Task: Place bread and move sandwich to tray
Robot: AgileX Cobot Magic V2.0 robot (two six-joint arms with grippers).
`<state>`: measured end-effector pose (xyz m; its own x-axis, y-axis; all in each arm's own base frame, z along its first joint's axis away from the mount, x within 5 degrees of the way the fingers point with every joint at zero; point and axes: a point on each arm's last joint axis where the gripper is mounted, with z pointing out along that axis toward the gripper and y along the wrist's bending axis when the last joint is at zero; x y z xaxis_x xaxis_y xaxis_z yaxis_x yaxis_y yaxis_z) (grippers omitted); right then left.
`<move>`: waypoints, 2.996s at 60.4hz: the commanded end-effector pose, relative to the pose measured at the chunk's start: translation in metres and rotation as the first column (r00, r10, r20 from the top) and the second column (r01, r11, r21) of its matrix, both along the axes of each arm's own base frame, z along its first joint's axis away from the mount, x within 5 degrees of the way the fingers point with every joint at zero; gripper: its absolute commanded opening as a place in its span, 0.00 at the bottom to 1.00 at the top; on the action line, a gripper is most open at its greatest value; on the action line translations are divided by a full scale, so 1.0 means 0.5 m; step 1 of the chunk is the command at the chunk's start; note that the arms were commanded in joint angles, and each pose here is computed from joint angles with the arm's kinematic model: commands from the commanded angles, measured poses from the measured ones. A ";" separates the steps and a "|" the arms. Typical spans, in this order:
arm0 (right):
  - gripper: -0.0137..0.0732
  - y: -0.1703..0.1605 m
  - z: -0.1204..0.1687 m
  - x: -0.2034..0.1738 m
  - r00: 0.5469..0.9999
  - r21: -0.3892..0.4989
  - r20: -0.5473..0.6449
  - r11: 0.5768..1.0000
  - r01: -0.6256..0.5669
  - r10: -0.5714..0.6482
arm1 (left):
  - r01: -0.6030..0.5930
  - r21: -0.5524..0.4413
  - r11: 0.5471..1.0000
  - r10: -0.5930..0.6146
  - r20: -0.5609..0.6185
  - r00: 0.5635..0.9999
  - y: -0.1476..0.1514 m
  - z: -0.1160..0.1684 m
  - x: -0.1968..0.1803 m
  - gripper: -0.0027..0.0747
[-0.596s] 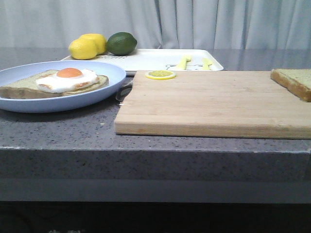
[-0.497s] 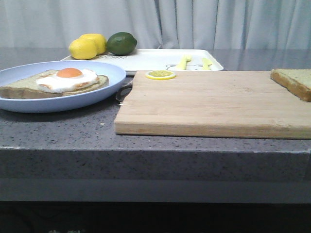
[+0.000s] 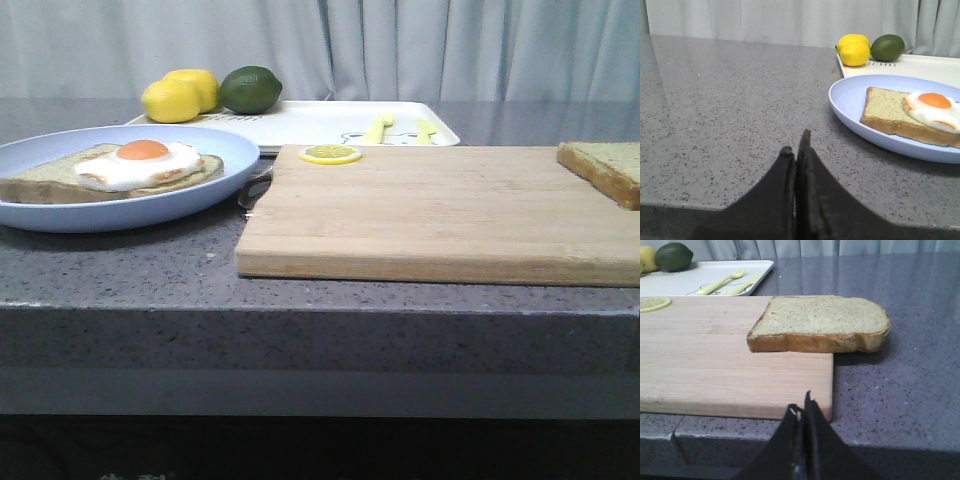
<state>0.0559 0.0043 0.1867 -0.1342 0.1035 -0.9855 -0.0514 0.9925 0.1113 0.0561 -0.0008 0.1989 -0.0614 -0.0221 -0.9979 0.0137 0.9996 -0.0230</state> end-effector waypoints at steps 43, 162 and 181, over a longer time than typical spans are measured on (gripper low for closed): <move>0.06 -0.002 0.028 -0.002 0.989 0.012 0.147 1.000 0.009 -0.011 | -0.001 -0.017 1.000 0.003 0.101 0.995 0.000 0.012 -0.002 0.01; 0.87 0.015 0.397 0.220 0.923 -0.002 -0.383 0.999 -0.034 0.031 | -0.005 0.011 1.000 0.005 0.053 0.999 -0.001 0.302 0.115 0.79; 0.87 -0.056 0.369 0.414 0.739 0.045 -0.672 0.993 0.108 -0.050 | -0.005 0.011 1.000 0.005 0.053 0.999 -0.001 0.302 0.115 0.79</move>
<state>0.2420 -0.0119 0.3638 -0.7711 0.1666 -0.6145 0.1019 0.9850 0.1393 0.1124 -0.0013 0.3301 -0.1263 -0.0028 -0.9920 0.0100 0.9999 -0.0041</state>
